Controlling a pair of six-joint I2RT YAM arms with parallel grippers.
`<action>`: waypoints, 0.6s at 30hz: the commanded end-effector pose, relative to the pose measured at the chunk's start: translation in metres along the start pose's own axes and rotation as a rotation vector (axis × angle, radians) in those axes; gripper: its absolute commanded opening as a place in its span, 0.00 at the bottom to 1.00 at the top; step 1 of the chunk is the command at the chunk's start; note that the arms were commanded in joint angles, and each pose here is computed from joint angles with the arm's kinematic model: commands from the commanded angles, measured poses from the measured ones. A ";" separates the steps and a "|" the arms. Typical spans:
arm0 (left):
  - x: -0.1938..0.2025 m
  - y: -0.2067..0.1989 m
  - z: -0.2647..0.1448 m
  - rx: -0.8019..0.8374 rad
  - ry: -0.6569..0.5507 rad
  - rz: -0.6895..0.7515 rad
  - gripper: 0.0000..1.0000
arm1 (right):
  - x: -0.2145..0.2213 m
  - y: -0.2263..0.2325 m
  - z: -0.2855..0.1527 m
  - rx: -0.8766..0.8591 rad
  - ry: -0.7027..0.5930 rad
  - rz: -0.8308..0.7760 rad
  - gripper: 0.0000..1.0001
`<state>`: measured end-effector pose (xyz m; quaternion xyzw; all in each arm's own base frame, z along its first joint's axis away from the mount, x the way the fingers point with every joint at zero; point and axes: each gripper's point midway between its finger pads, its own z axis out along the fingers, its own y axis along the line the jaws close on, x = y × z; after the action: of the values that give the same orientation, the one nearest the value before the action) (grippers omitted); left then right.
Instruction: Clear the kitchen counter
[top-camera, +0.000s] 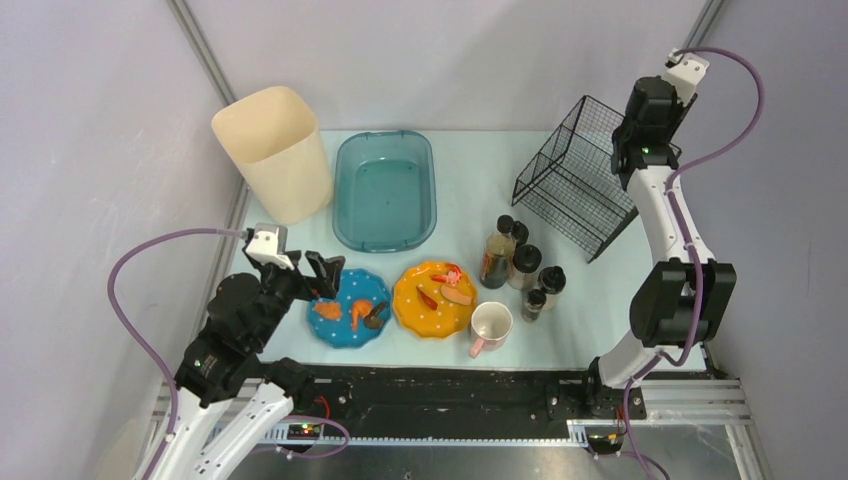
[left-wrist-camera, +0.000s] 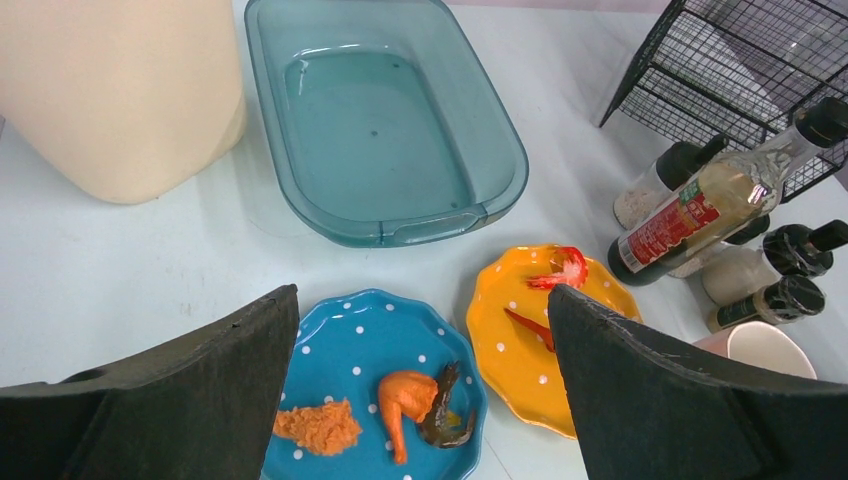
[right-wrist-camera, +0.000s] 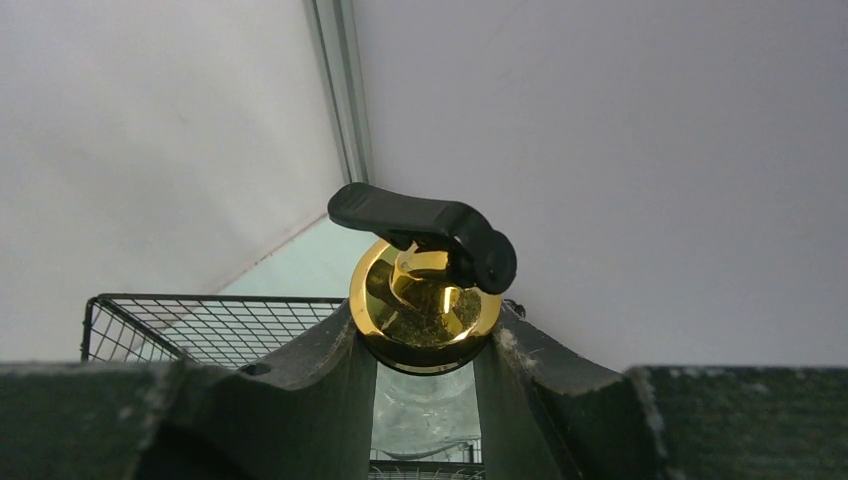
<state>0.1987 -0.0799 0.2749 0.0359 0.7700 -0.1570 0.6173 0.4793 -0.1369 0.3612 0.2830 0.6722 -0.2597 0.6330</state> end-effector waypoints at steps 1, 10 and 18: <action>0.000 -0.001 0.004 0.011 0.005 0.018 0.98 | -0.035 -0.001 0.004 0.007 -0.068 0.131 0.00; 0.001 -0.001 0.004 0.012 0.009 0.018 0.98 | 0.009 -0.003 0.015 0.036 0.036 0.103 0.00; 0.001 0.000 0.004 0.009 0.008 0.017 0.98 | 0.038 -0.004 0.017 0.055 0.099 0.087 0.01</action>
<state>0.1993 -0.0812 0.2736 0.0378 0.7721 -0.1602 0.6138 0.4855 -0.1492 0.3057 0.3185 0.7061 -0.2498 0.5810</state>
